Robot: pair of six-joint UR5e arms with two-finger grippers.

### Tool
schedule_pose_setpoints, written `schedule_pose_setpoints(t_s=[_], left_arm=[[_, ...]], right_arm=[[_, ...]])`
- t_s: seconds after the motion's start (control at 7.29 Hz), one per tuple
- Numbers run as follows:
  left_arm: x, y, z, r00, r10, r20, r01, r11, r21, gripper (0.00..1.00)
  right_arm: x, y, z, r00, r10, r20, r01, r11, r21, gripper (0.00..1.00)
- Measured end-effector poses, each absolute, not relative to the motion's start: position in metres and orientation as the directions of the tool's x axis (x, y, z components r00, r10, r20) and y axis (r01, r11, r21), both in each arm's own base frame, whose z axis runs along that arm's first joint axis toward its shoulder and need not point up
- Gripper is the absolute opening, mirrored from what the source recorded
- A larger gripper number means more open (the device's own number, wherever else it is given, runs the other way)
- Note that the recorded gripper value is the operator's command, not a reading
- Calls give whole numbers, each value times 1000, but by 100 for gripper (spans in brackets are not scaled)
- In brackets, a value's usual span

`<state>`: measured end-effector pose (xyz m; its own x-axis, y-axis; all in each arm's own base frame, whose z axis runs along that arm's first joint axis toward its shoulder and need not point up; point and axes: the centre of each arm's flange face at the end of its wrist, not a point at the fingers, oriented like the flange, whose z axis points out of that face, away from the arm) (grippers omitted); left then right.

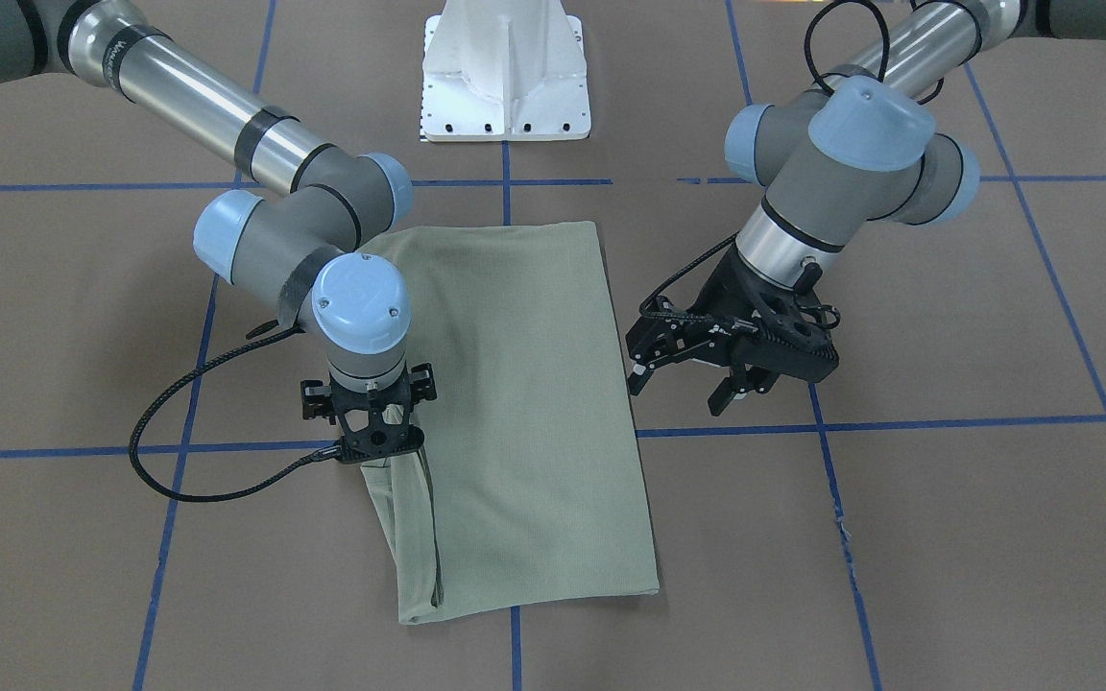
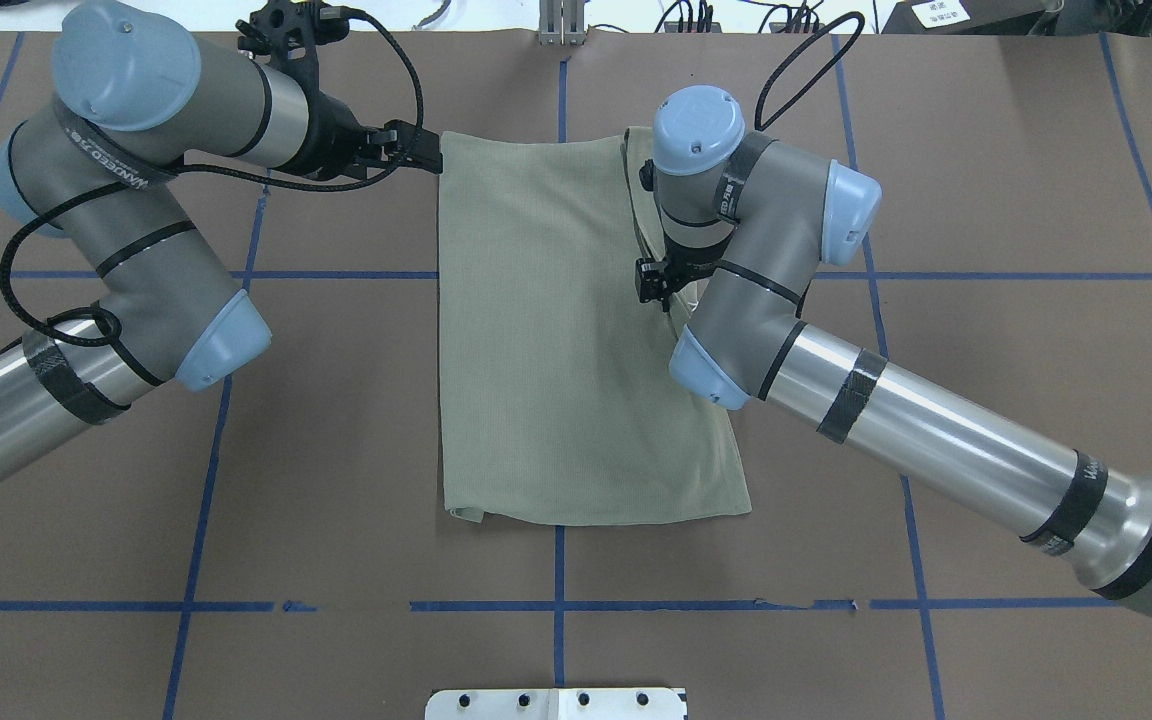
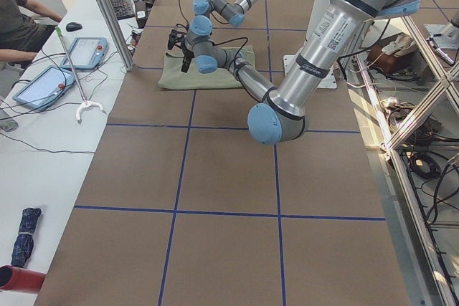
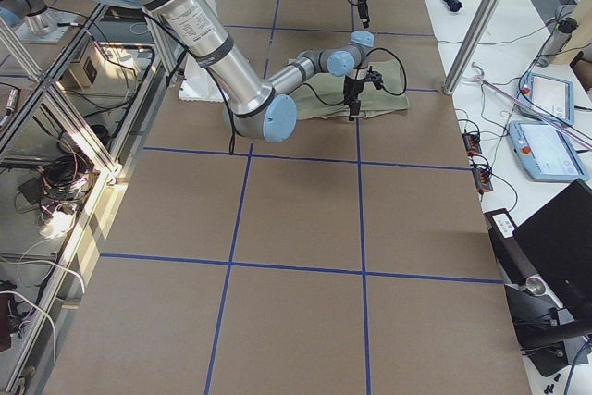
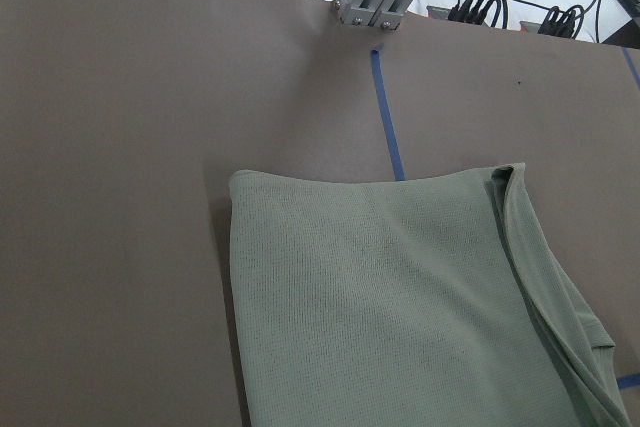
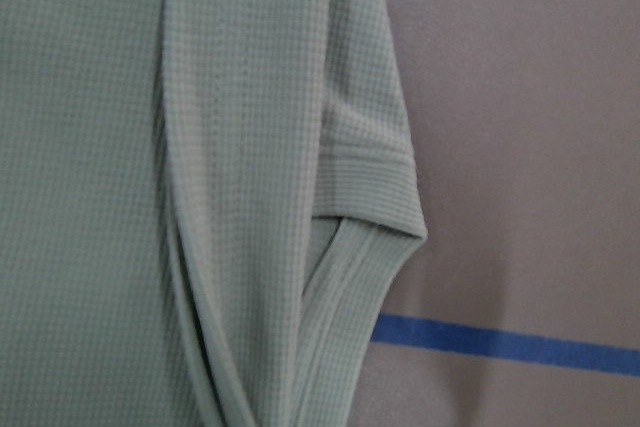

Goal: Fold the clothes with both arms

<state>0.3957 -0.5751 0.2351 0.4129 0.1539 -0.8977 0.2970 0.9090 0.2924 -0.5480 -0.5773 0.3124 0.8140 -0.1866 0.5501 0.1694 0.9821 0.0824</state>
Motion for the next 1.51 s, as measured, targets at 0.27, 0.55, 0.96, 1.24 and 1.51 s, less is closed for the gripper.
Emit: schedule_pose_setpoints(t_s=[0.27,0.55,0.96,1.24,1.51], left_arm=[[396,-575,235,413,153,-898,297,909,292,100],[396,-575,236,413,153,-898,296,910,291,100],[397,-575,235,412,151,-899,297,910,289,100],[397,-575,235,412,151,-899,297,910,289,100],[397,-575,236,414,152,-898,295,910,290,100]], right_arm=[[-540,-583,319,818,-182,545,165,983,81,100],[-523,-595,322,821,-164,547,145,986,79,100],[-504,-600,352,836,-154,526,138,988,69,100],[-494,-609,343,830,-160,535,136,987,84,100],[-493,-623,312,819,-172,548,128,985,117,100]])
